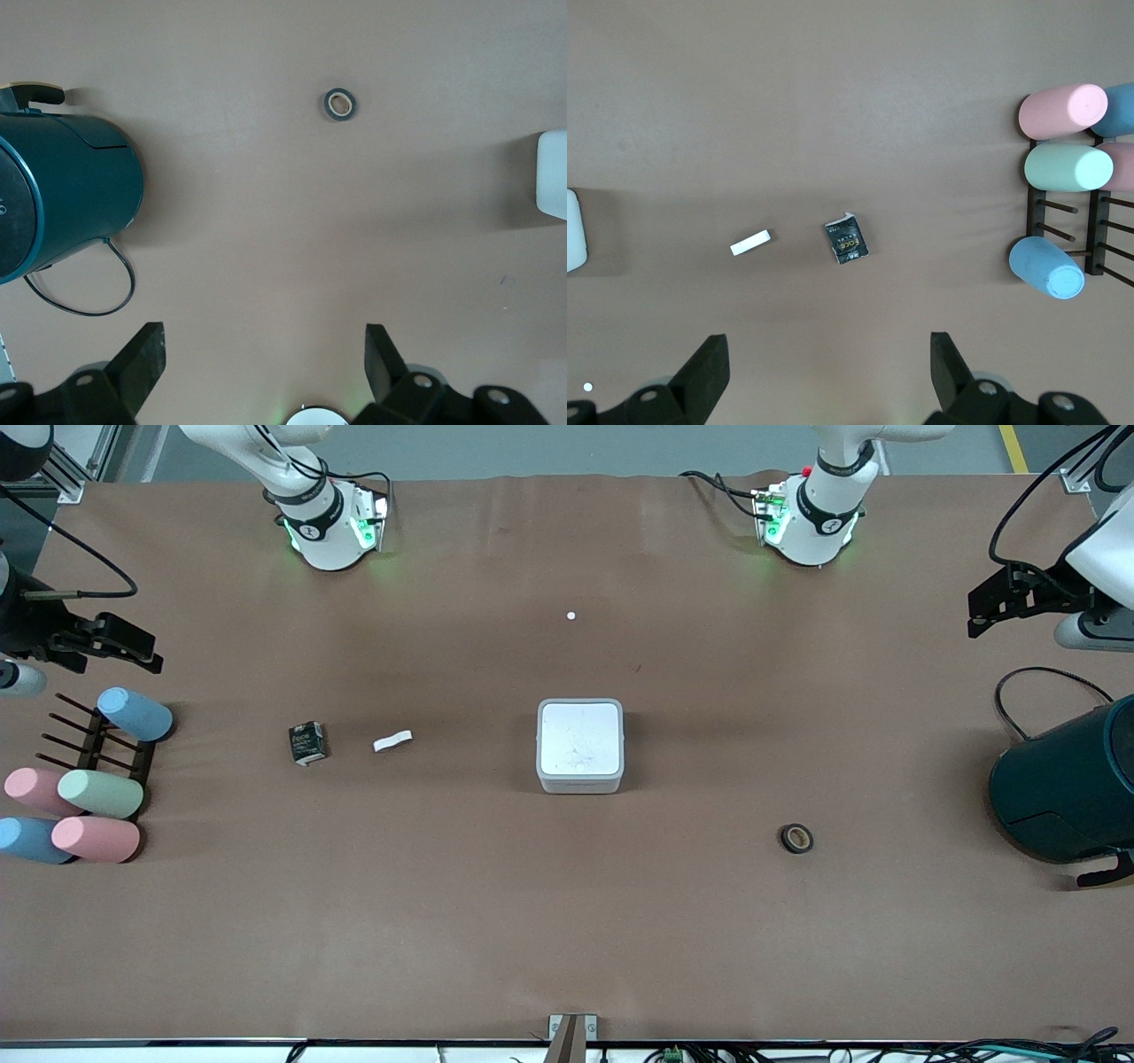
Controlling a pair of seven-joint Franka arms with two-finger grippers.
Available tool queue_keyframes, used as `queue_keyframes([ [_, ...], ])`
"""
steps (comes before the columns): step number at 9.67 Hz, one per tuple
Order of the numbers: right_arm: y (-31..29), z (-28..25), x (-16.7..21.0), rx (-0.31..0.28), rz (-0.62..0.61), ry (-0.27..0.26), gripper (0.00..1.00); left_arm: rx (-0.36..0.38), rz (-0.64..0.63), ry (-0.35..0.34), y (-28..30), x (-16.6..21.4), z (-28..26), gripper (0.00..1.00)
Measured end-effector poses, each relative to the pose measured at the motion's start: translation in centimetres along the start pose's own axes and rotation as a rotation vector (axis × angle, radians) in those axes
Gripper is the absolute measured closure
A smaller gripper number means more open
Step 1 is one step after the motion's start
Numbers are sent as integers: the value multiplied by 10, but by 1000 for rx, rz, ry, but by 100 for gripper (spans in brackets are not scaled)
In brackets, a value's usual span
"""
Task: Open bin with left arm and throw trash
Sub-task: 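Reach the left gripper to the bin lid while the right gripper reaches the packet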
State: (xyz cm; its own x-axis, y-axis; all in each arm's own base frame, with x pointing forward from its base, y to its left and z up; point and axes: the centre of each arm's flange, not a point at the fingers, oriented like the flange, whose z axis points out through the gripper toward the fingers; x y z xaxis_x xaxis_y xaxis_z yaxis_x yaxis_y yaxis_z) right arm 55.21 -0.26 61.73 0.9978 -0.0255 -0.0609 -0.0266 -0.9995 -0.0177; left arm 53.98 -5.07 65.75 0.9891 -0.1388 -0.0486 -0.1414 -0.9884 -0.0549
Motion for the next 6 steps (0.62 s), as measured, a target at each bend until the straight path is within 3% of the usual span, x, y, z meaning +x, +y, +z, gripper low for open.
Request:
queue_keyframes([
  [3, 0, 3, 0, 0, 0, -9, 0, -1, 36, -8, 14, 4, 5, 1],
  [4, -1, 15, 3, -1, -1, -36, 0, -21, 78, -25, 32, 10, 14, 4],
  [6, -5, 71, 20, -3, -6, -101, 0, -115, 179, -74, 97, 32, 51, 35],
])
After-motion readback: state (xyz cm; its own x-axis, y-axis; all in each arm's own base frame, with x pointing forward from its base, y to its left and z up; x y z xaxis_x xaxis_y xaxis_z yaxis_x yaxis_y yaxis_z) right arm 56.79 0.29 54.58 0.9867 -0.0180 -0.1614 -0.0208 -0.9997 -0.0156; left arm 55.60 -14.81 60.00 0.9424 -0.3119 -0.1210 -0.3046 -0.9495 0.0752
